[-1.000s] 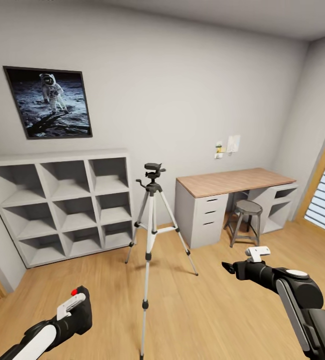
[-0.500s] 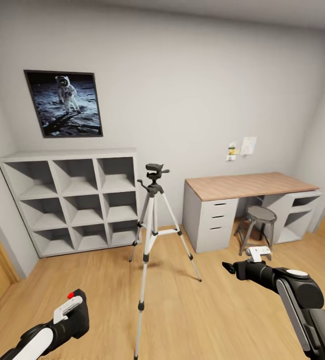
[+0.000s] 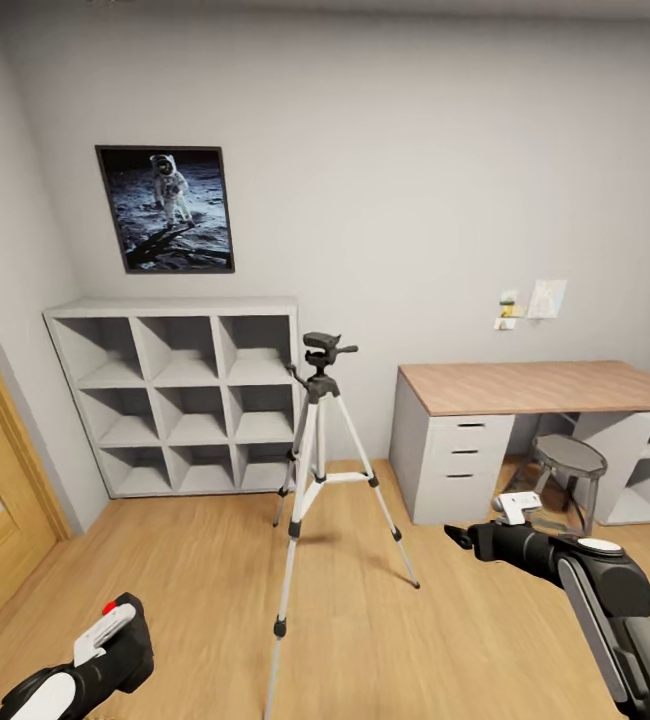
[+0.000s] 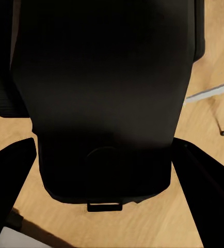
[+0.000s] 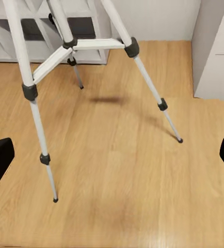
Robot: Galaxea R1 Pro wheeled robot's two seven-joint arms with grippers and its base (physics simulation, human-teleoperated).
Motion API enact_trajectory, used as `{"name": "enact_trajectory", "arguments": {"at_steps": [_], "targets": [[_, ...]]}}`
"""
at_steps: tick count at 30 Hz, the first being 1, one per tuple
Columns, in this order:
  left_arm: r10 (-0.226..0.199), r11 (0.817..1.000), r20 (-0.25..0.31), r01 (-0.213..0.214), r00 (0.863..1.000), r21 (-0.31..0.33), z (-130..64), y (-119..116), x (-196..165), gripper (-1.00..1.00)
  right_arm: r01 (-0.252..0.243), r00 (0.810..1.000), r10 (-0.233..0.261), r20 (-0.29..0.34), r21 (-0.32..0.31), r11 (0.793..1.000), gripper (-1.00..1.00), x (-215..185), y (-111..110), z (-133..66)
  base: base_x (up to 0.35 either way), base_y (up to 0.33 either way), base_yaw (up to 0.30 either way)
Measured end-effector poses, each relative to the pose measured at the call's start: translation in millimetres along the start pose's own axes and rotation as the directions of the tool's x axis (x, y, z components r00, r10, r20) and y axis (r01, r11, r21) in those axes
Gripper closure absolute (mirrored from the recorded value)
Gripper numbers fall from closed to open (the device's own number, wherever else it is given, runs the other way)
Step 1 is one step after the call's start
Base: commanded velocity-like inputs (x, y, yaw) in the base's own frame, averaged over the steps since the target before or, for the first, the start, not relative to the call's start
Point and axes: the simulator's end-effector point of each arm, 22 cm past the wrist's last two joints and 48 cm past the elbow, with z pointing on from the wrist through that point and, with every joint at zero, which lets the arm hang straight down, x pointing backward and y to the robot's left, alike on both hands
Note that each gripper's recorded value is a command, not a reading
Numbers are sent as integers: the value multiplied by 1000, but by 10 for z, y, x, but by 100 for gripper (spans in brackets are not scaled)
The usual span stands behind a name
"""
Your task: Attach the digital camera to the camera tripod in the bedroom.
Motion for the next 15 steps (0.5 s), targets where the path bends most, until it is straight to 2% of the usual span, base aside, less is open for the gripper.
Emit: {"name": "enact_trajectory", "arguments": {"at_steps": [2, 6, 15], "targets": [[-32, 999, 11, 32, 999, -10, -30, 116, -40, 100, 8, 1000, -8, -2, -31, 999, -100, -1, 38, -17, 178, -306, 278], [-58, 998, 22, 58, 998, -19, -57, 217, -79, 100, 23, 1000, -24, -7, -54, 998, -100, 1, 38, -46, 176, -306, 278], [-63, 997, 29, 64, 998, -31, -78, 314, -111, 100, 47, 999, -47, 7, -69, 996, -100, -22, 80, -43, 173, -306, 278]]}}
